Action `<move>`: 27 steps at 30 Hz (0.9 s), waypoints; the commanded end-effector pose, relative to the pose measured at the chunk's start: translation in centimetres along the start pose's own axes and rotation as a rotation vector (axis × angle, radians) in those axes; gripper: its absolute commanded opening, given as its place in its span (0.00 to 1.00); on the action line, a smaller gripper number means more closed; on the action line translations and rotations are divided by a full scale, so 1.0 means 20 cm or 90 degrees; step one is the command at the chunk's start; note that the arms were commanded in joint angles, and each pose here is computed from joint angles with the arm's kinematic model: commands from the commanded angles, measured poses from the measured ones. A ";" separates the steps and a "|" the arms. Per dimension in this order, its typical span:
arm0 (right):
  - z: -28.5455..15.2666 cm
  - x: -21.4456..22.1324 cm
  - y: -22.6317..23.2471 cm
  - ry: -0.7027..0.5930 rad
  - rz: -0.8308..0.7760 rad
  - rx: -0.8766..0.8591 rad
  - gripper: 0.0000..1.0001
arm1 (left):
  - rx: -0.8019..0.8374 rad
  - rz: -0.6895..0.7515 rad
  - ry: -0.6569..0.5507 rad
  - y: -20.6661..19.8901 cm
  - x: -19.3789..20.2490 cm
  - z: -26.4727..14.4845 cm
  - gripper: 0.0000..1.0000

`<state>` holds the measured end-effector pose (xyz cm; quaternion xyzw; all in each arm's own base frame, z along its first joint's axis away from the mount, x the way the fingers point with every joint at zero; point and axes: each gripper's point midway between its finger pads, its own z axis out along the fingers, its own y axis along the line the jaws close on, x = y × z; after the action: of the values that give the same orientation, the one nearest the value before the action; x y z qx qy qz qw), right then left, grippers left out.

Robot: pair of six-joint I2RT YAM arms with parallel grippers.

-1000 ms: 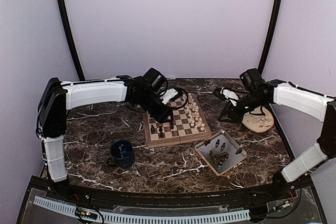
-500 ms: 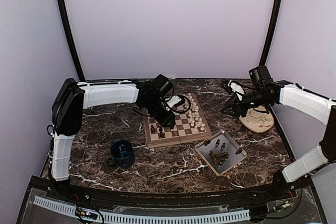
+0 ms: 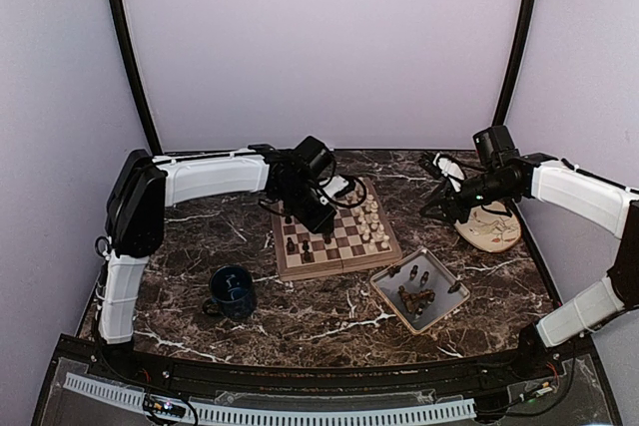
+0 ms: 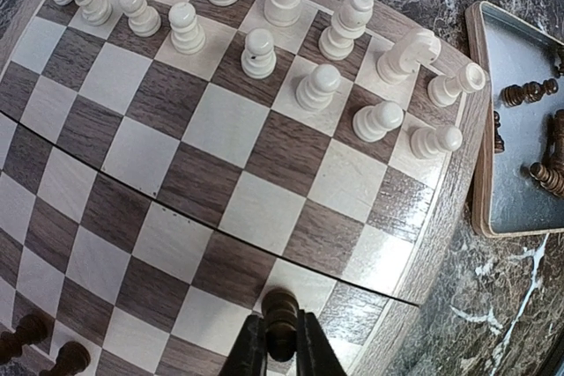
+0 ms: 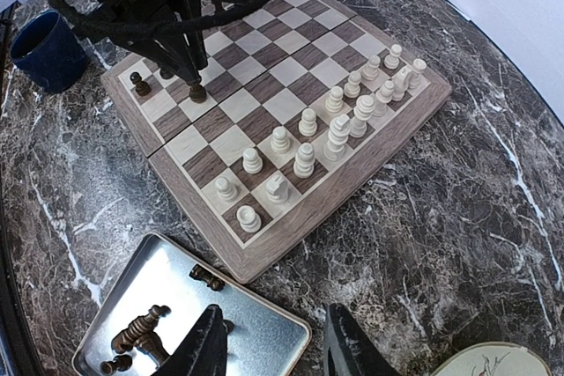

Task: Set up the chess pieces on the board
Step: Pick up the bishop from the chessboard.

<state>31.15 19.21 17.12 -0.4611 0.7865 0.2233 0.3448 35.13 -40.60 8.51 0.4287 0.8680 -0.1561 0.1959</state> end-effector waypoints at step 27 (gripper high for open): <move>0.01 0.01 0.01 0.000 -0.004 -0.010 0.38 | -0.070 -0.006 0.055 0.12 0.02 -0.18 0.09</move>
<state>31.12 19.19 16.89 -0.4634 0.7866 0.2232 0.3416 35.29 -39.49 8.04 0.4286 0.8807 -0.1190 0.1628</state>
